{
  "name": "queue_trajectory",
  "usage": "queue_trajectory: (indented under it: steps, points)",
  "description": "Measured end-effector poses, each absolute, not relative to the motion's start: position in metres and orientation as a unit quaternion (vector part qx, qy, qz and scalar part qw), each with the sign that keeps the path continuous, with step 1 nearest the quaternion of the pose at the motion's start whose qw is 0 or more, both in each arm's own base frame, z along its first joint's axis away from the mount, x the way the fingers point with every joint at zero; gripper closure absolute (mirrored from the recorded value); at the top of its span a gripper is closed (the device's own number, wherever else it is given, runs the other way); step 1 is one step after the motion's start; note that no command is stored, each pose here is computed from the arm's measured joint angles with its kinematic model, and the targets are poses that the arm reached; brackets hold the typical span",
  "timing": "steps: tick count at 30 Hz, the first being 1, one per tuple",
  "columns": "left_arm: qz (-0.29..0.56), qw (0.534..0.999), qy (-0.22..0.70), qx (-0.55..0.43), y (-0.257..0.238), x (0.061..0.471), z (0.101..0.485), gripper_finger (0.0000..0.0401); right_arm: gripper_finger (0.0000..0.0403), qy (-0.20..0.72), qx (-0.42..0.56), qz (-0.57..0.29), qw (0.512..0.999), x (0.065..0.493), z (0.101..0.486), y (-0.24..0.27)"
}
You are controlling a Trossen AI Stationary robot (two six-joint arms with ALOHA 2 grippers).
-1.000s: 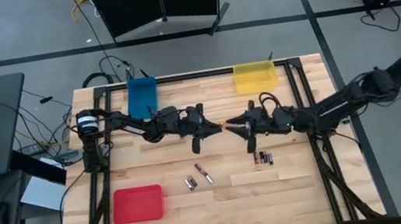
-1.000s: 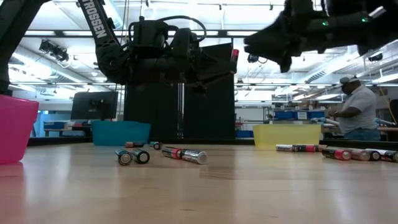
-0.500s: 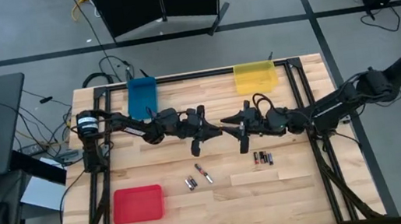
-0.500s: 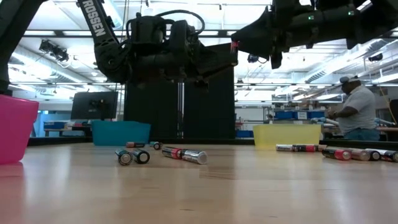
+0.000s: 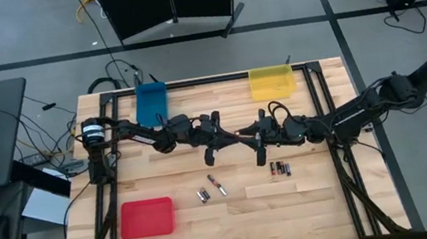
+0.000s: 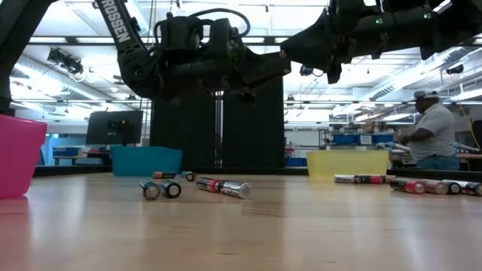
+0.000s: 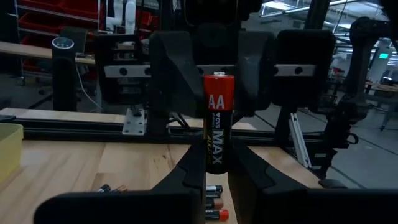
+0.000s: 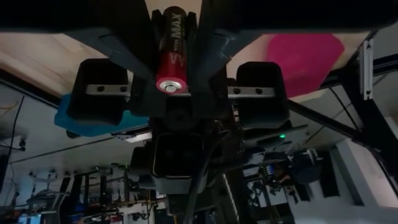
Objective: Sort batteries
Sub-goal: Put the red battery into the yellow bin
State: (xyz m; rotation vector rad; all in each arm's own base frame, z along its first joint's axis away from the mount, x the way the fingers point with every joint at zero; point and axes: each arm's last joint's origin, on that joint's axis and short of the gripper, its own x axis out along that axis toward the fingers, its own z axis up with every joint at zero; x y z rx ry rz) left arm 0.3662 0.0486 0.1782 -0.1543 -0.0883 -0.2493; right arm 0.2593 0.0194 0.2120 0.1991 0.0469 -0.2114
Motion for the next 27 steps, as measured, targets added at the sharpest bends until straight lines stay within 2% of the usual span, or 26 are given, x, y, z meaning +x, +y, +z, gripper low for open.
queue_trajectory:
  steps: [5, 11, 19, 24, 27]
  points:
    - [-0.129, 0.988, -0.045, -0.076, 0.049, 0.367, 0.179, 0.0356, 0.0337, 0.024, 0.097, -0.102, 0.99, 0.259, 0.212, 0.02]
    - [-0.129, 0.988, -0.042, -0.078, 0.049, 0.367, 0.179, 0.0355, 0.0339, 0.029, 0.09, -0.101, 0.99, 0.259, 0.211, 0.02]
    - [-0.127, 0.988, -0.045, -0.077, 0.049, 0.367, 0.179, 0.0278, 0.0339, 0.02, 0.082, -0.111, 0.99, 0.256, 0.218, 0.011]
    - [-0.127, 0.989, -0.044, -0.066, 0.049, 0.367, 0.179, 0.027, 0.0339, -0.002, 0.062, -0.133, 0.989, 0.246, 0.233, 0.0]
    - [-0.123, 0.99, -0.045, -0.052, 0.052, 0.365, 0.177, 0.0269, 0.0339, 0.033, 0.058, -0.177, 0.982, 0.239, 0.243, -0.014]
